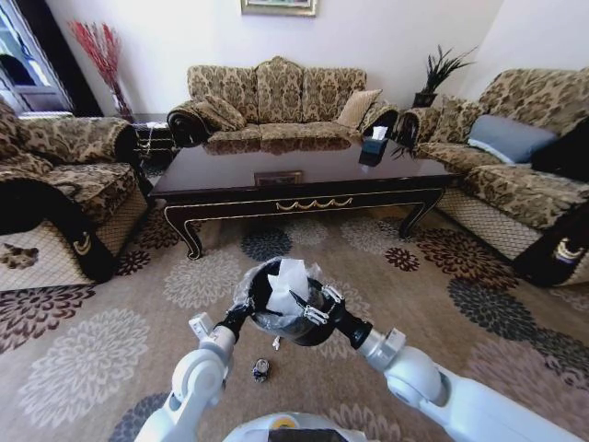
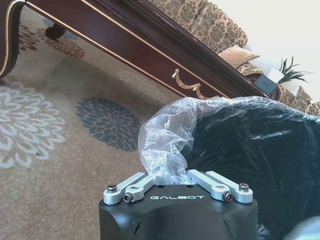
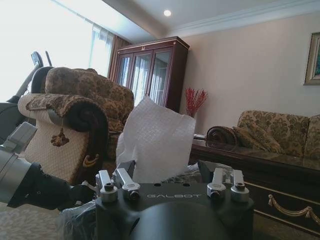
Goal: Move to the front of the table and pick up the trash from the floor, then place it into the trash bin.
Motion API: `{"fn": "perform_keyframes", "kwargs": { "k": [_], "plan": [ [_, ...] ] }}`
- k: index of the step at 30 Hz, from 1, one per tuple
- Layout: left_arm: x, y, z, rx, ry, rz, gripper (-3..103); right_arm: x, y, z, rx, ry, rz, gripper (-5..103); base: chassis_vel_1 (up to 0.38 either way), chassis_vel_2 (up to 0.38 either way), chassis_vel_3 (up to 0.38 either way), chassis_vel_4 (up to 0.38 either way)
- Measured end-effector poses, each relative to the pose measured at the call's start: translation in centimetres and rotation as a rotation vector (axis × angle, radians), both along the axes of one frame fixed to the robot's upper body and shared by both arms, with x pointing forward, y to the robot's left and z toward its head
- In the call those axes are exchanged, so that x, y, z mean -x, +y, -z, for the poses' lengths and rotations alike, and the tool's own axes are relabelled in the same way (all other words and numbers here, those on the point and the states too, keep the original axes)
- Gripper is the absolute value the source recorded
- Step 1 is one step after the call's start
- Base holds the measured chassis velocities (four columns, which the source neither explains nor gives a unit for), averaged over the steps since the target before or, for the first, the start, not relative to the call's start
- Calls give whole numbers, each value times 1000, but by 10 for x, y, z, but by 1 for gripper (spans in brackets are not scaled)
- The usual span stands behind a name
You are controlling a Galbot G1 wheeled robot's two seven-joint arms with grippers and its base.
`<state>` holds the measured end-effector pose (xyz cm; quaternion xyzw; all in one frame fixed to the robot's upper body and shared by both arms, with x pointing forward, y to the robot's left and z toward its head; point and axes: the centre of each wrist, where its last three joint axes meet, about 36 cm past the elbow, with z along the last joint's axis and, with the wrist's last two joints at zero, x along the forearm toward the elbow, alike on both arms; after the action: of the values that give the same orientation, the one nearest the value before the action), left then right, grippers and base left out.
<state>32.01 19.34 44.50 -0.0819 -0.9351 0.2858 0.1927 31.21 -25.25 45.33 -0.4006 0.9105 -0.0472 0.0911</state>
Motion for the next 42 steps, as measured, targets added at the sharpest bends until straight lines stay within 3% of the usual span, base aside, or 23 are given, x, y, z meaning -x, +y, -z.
{"fn": "perform_keyframes", "kwargs": {
  "k": [1, 3, 6, 10, 20, 27, 36, 40, 42],
  "plan": [
    [0, 1, 0, -2, 1, -2, 3, 1, -2, -1, 1, -3, -1, 74, 0, 0, 0, 0],
    [0, 2, 1, -4, 2, -5, 3, 1, -3, -2, 2, -6, -2, 74, 0, 0, 0, 0],
    [2, 7, 1, -12, 7, -18, 3, 7, -7, -2, 5, -6, -5, 91, 0, 0, 0, 0],
    [4, 11, 0, -16, 3, -27, 3, 14, -10, -2, 6, -4, 9, 100, 0, 0, 0, 0],
    [13, 21, -14, -9, -22, -42, 3, 17, -20, -10, 27, -6, 77, 100, 0, 0, 0, 0],
    [24, 13, -17, 2, -20, -33, 3, 13, -18, -14, 47, 14, 116, 100, 0, 0, 0, 0],
    [25, -3, 3, -17, 14, 0, 3, -1, -17, -30, 9, 11, 132, 100, 0, 0, 0, 0],
    [19, 8, 2, -35, -4, -28, 3, -5, -22, -28, 9, 20, 187, 100, 0, 0, 0, 0],
    [10, 30, -2, -57, -29, -84, 3, -9, -23, -25, -4, 60, 278, 100, 0, 0, 0, 0]
  ]
}}
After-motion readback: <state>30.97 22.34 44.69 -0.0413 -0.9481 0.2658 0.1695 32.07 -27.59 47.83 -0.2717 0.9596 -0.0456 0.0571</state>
